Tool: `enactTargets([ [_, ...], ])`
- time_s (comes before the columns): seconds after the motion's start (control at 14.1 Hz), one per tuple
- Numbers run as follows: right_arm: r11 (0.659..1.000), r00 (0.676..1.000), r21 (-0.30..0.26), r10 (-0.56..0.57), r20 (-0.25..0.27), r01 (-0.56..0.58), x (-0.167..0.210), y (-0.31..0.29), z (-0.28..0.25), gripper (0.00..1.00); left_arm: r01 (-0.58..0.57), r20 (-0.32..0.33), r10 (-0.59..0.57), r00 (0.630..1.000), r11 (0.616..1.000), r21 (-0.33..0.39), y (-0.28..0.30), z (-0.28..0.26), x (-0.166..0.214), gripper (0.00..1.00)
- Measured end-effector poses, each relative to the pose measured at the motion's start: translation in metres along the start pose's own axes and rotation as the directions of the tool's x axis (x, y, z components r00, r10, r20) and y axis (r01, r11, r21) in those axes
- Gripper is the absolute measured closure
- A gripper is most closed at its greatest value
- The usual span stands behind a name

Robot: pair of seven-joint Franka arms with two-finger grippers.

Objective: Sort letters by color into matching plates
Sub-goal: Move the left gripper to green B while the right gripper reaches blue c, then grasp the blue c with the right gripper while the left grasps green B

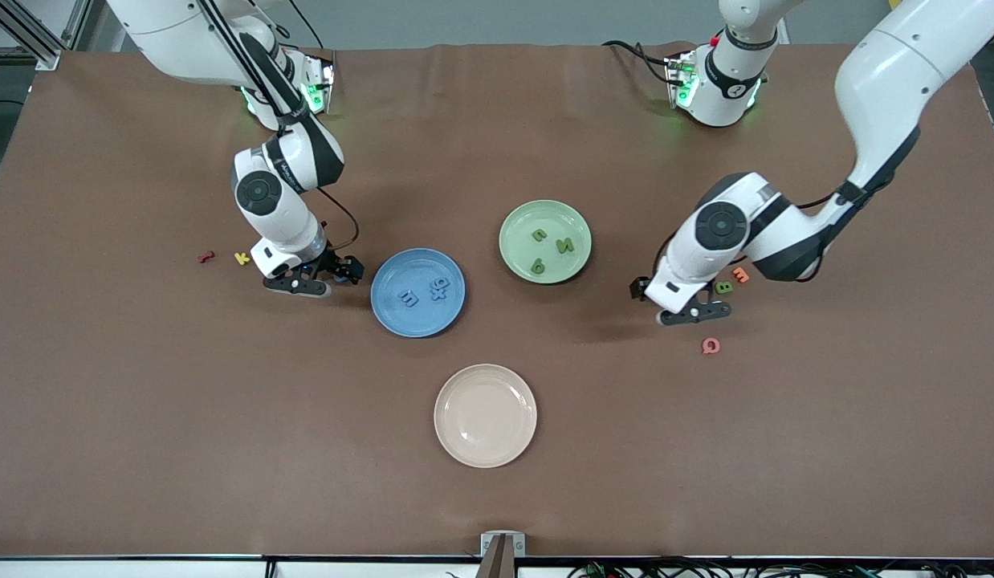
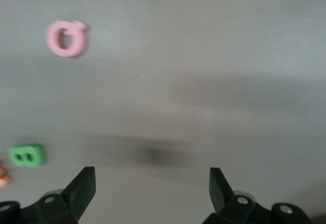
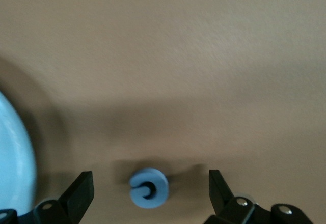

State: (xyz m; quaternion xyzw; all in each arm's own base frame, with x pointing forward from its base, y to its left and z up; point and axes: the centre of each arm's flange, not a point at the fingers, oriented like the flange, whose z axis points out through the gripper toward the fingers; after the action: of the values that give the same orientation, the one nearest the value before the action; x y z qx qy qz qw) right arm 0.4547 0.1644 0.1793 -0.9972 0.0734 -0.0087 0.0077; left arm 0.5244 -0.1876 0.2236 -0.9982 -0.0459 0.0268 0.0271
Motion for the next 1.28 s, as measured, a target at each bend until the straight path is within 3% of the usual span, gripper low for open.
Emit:
enactTargets([
  [0.28, 1.0, 1.0, 0.0, -0.011, 0.006, 0.011, -0.005, -0.003, 0.002, 0.0, -0.128, -0.033, 0.128, 0.991, 0.992, -0.014, -0.059, 0.014, 0.006, 0.01],
  [0.64, 1.0, 1.0, 0.0, -0.028, 0.011, 0.028, -0.01, -0.009, 0.003, 0.0, -0.309, -0.052, 0.308, 0.95, 0.951, -0.006, -0.097, 0.028, 0.001, 0.02],
  [0.99, 0.999, 0.999, 0.0, -0.051, 0.013, 0.051, -0.017, -0.019, 0.003, 0.01, -0.333, -0.036, 0.333, 0.942, 0.943, -0.013, -0.103, 0.041, -0.013, 0.02],
  [1.28, 0.999, 0.999, -0.002, -0.05, 0.015, 0.051, -0.018, -0.018, 0.004, 0.07, -0.317, -0.023, 0.317, 0.948, 0.948, -0.028, -0.107, 0.052, -0.021, 0.02],
])
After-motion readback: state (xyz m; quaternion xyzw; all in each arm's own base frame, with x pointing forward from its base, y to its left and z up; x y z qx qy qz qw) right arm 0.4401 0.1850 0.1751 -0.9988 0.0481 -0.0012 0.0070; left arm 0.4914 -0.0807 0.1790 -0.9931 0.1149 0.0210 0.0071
